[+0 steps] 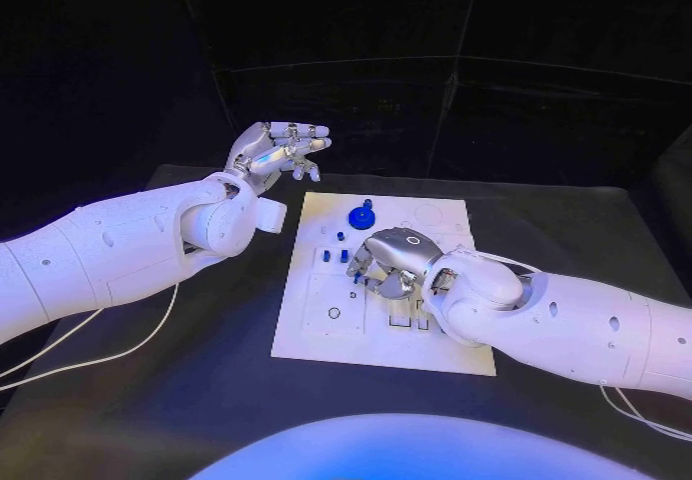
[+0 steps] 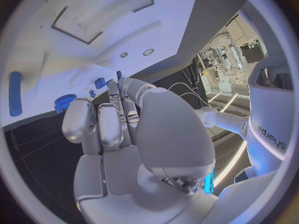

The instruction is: Assemble the parts on the task board

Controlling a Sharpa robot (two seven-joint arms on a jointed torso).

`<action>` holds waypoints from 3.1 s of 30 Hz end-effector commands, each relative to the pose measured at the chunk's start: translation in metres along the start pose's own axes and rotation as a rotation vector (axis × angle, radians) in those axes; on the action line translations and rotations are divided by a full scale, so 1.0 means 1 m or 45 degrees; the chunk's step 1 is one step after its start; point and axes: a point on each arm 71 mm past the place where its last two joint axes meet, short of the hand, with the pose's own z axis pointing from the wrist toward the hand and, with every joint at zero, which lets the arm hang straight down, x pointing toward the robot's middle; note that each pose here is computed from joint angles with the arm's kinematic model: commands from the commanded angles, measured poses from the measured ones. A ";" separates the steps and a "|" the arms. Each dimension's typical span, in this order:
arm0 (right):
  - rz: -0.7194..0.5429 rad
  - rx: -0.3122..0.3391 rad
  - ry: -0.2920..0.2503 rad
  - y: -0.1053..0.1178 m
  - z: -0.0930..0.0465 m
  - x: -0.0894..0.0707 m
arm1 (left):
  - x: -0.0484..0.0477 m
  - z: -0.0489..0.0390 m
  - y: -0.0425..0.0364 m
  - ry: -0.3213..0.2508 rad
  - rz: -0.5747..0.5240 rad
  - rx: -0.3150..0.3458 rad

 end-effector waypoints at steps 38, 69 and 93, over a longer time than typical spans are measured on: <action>-0.059 -0.032 0.107 0.005 0.002 0.021 | 0.0047 0.0037 0.0009 0.023 -0.048 -0.005; -0.052 -0.049 -0.053 0.007 -0.006 0.017 | 0.0041 0.0022 0.0015 0.041 -0.056 -0.023; -0.145 0.315 0.085 -0.062 -0.056 -0.040 | 0.0006 0.0001 0.0050 0.051 -0.056 -0.055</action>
